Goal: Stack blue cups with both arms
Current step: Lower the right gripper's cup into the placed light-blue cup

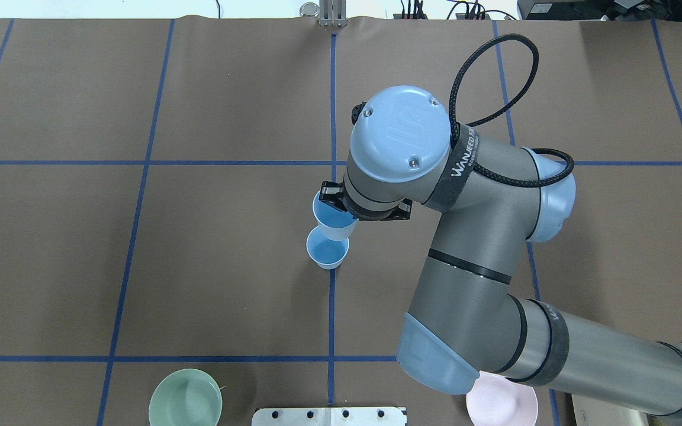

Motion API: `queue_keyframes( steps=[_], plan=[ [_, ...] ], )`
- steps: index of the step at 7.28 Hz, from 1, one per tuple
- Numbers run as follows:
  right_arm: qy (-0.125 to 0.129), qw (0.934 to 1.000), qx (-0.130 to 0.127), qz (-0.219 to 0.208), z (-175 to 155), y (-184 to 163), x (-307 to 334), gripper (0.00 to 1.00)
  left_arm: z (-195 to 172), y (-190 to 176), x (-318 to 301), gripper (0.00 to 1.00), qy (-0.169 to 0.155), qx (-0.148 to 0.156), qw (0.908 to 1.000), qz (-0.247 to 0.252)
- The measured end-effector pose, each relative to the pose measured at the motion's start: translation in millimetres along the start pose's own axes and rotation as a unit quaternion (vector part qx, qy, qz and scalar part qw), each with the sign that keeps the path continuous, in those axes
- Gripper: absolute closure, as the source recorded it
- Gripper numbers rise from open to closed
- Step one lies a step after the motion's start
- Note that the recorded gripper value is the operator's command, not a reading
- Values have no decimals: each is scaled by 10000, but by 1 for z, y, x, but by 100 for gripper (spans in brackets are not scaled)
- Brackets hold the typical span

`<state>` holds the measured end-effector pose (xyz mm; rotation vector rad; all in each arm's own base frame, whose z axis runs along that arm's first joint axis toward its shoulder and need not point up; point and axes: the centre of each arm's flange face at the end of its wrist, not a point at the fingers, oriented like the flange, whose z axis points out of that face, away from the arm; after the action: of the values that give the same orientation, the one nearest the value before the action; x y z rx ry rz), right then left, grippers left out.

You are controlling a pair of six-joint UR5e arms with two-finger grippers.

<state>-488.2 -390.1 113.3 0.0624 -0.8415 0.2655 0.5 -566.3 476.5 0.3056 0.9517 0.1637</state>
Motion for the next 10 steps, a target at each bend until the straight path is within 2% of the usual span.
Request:
queue_keyframes(
  steps=[5, 10],
  plan=[
    [89, 9999, 45, -50, 18, 30, -7, 100, 0, 1, -4, 3, -12, -4, 10000, -29],
    [197, 9997, 85, -131, 34, 39, -8, 100, 1, 2, -6, 3, -14, -12, 10000, -44]
  ],
)
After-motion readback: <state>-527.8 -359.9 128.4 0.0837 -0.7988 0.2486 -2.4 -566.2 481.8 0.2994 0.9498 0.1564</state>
